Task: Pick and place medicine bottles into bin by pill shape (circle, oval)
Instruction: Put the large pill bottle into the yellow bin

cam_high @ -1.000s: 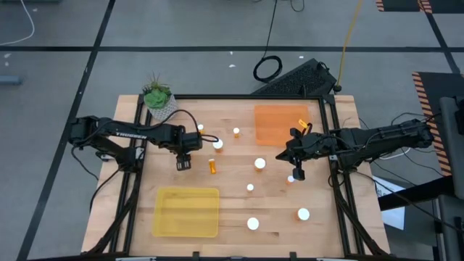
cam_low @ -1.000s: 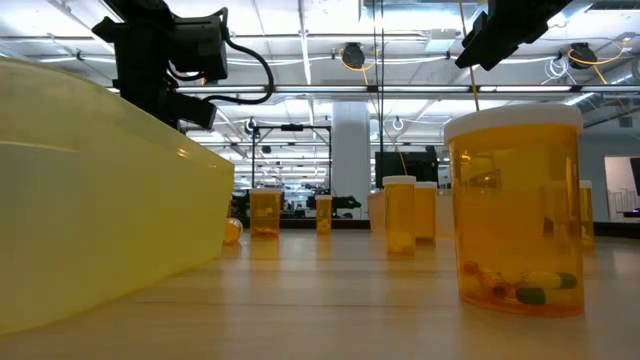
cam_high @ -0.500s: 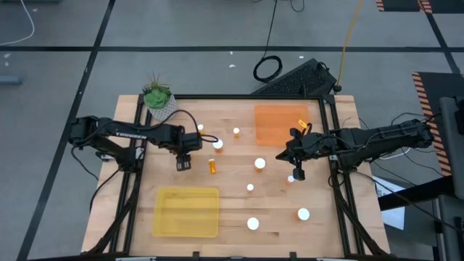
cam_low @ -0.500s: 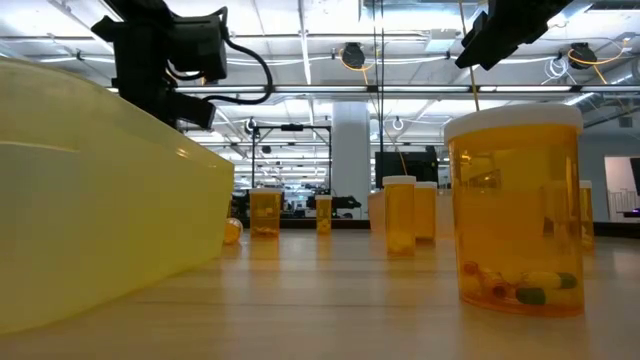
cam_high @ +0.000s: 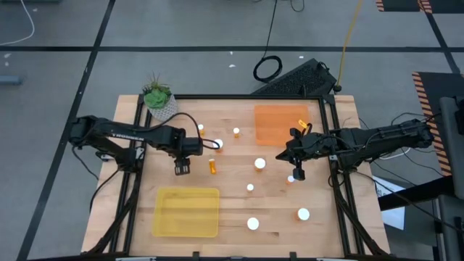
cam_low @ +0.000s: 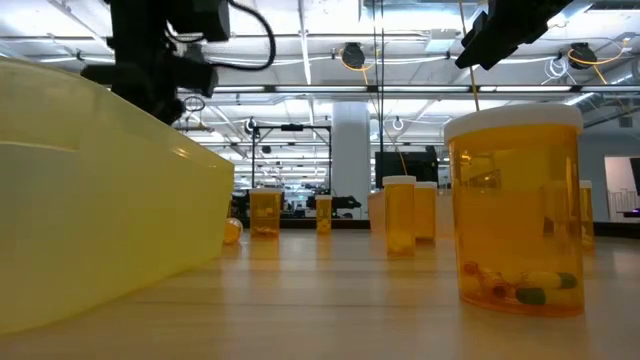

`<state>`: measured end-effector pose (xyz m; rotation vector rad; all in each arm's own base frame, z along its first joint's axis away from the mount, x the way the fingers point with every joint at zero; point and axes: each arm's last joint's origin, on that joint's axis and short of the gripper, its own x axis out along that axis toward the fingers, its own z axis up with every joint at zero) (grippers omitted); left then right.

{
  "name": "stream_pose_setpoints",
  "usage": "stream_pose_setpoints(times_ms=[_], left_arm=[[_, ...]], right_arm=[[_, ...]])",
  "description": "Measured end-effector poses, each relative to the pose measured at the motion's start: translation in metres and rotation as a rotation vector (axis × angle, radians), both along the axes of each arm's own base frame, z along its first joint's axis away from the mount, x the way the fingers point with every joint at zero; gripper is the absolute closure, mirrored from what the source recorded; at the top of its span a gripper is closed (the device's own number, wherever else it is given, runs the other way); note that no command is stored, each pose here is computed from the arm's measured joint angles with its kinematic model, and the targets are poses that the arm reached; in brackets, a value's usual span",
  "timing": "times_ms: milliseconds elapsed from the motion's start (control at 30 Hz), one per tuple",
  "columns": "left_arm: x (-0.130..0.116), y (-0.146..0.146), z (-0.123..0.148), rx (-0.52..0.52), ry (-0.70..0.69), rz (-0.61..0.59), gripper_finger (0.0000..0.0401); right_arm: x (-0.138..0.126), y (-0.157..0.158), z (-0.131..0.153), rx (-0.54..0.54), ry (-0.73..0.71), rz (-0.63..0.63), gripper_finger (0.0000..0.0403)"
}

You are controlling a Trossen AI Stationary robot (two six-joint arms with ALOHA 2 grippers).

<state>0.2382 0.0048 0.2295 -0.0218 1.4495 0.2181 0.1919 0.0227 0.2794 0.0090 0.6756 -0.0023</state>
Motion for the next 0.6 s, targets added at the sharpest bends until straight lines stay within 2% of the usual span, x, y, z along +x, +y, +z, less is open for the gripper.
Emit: stream_pose_setpoints(times_ms=[367, 600], left_arm=[[0.010, -0.045, 0.062, -0.023, -0.126, -0.074, 0.0185], [-0.001, -0.084, 0.089, -0.068, -0.162, -0.091, 0.0185]], right_arm=[[0.000, 0.000, 0.000, 0.000, 0.000, 0.000, 0.0403], [0.000, 0.000, 0.000, 0.000, 0.000, 0.000, 0.0403]])
